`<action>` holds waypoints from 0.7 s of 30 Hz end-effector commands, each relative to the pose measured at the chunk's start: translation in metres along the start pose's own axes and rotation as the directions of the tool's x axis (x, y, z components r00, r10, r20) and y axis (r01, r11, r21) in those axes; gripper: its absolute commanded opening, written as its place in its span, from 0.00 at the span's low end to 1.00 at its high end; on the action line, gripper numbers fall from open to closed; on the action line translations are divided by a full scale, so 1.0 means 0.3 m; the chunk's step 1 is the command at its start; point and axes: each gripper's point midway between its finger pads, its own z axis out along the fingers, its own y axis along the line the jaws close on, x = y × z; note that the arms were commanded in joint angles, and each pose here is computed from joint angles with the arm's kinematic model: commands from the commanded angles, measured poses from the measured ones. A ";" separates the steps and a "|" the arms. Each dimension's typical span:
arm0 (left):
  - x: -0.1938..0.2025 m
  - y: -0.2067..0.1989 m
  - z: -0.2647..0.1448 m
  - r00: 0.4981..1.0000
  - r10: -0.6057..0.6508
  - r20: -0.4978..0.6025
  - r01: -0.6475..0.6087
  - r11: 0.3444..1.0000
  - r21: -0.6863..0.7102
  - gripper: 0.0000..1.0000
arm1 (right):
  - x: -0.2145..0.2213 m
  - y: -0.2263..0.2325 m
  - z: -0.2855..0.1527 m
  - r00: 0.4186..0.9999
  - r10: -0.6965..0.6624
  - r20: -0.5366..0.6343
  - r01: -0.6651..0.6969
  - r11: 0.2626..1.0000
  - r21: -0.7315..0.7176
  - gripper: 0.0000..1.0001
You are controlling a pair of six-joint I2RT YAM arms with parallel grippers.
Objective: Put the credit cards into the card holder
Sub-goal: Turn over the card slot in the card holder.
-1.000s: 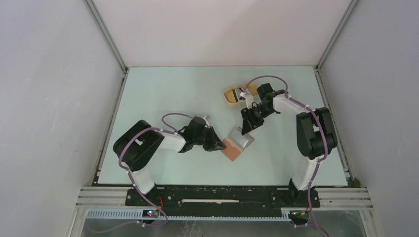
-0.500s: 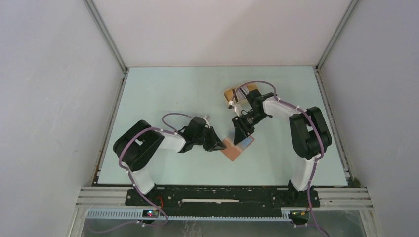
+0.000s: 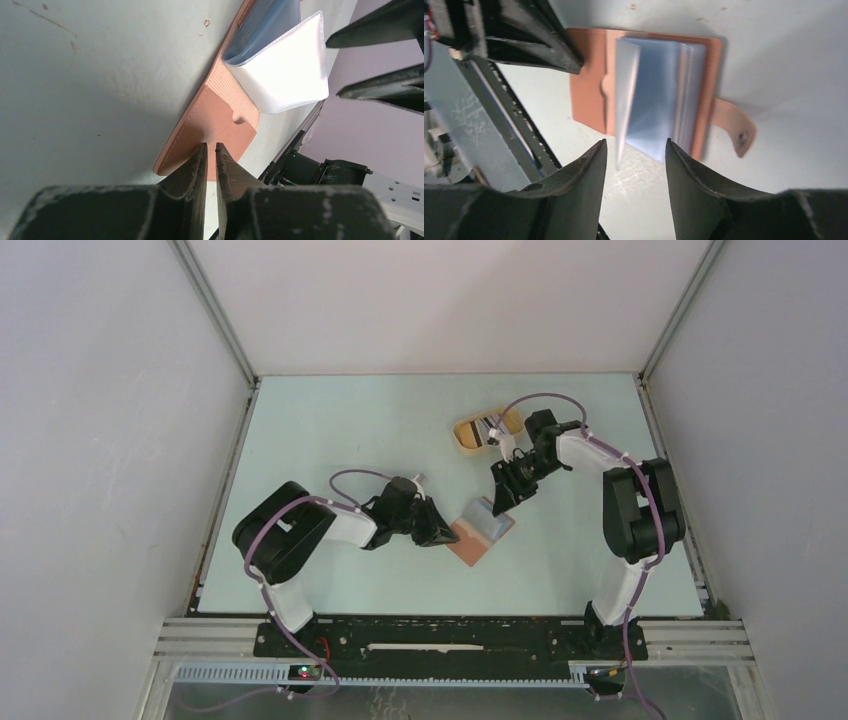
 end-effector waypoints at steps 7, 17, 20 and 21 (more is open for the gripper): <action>0.017 0.032 0.008 1.000 0.004 -0.012 -0.004 1.000 -0.015 0.16 | -0.010 -0.077 -0.011 1.000 0.001 -0.001 -0.001 0.990 0.144 0.55; 0.018 0.027 0.006 1.000 0.004 -0.012 -0.004 1.000 -0.007 0.15 | 0.013 -0.049 0.036 0.998 0.012 -0.055 -0.007 0.996 0.091 0.55; 0.018 0.026 0.007 1.000 0.004 -0.012 -0.004 1.000 -0.005 0.15 | 0.017 -0.037 0.042 0.998 0.009 -0.064 -0.004 0.998 0.069 0.55; 0.019 0.026 0.007 1.000 0.004 -0.013 -0.004 1.000 -0.006 0.15 | 0.017 -0.035 0.045 0.998 0.005 -0.065 -0.001 0.998 0.068 0.55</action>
